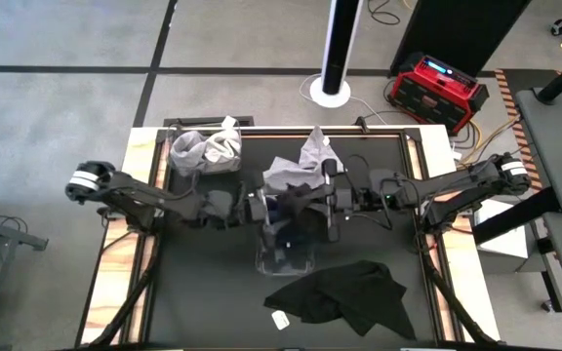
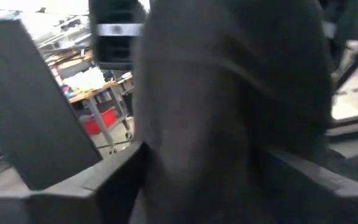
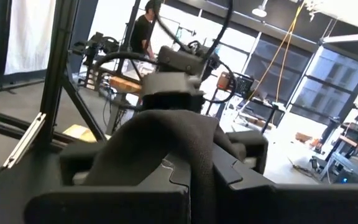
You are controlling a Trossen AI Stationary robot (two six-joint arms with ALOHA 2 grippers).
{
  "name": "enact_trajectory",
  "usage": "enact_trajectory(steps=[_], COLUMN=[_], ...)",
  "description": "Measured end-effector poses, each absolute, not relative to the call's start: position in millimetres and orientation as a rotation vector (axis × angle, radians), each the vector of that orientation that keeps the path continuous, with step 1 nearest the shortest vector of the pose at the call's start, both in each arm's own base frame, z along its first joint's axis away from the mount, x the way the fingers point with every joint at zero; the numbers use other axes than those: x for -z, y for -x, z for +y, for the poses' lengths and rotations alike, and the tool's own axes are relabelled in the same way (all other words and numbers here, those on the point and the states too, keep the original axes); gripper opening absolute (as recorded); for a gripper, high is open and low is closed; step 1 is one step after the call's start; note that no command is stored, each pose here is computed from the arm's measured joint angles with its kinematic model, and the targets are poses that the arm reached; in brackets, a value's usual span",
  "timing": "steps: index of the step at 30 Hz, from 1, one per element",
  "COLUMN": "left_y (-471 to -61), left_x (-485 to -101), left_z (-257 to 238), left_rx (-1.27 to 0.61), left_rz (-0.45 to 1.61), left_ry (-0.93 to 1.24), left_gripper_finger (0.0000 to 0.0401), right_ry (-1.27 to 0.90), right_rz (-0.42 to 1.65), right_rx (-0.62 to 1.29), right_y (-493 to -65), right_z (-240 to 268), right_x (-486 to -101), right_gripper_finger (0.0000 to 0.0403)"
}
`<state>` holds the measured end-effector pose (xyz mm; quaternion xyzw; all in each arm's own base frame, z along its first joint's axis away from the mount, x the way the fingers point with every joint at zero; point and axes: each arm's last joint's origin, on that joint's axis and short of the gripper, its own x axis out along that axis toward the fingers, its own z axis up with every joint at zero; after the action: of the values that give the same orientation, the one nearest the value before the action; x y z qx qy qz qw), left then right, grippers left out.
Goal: Sort towels by color in basket
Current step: Put the top black towel into the bottom transparent bin
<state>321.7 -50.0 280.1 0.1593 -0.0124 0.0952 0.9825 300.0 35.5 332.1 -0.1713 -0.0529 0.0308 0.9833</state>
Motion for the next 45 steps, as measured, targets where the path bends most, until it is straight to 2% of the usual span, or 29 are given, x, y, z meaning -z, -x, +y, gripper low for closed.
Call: enact_trajectory(steps=[3,5,7,8,9,12,18,31,37,43,45], left_y=[-329.6,-331.8,-333.0,-331.8,-330.8,-326.1,-312.5,-284.4,-284.3,-286.7,-291.4], left_x=[-277.4,-276.6,-277.2,-278.5,-279.5,-285.4,-298.9,-324.5,-319.6,-318.0,-313.1], left_z=[-53.0,-53.8,-53.8,-53.4,-53.1,-53.9,-53.5,-52.4,-52.2,-52.2,-53.2], left_rx=[-0.151,-0.140,-0.140,-0.142,-0.143,-0.142,-0.122,-0.061,-0.060,-0.108,-0.123], left_rz=[-0.019,-0.012,-0.009,-0.010,-0.008,-0.012,-0.004,-0.017,0.104,0.387,0.423], left_ry=[-0.356,-0.368,-0.376,-0.376,-0.377,-0.377,-0.354,-0.234,-0.145,-0.065,-0.040], left_gripper_finger=[0.0207,0.0137,0.0050,0.0026,0.0019,0.0011,0.0004,0.0001,0.0000,0.0000,0.0000], right_ry=[0.340,0.319,0.287,0.263,0.233,0.176,0.097,0.019,-0.030,-0.029,-0.028], right_rz=[-0.122,-0.120,-0.102,-0.088,-0.071,-0.005,0.086,0.321,0.375,0.390,0.392], right_rx=[-0.049,0.001,0.104,0.172,0.242,0.374,0.340,0.337,0.355,0.354,0.354], right_y=[-299.8,-299.8,-299.4,-298.9,-297.8,-292.6,-279.9,-256.1,-245.8,-244.2,-244.2], right_z=[35.2,33.7,30.7,28.7,26.5,21.6,18.3,14.2,13.1,13.2,13.3], right_x=[-333.8,-334.4,-334.6,-334.4,-334.1,-331.9,-330.7,-318.7,-316.9,-313.6,-313.0], right_gripper_finger=[0.0009,0.0009,0.0009,0.0009,0.0009,0.0009,0.0024,0.0164,0.0190,0.0194,0.0192])
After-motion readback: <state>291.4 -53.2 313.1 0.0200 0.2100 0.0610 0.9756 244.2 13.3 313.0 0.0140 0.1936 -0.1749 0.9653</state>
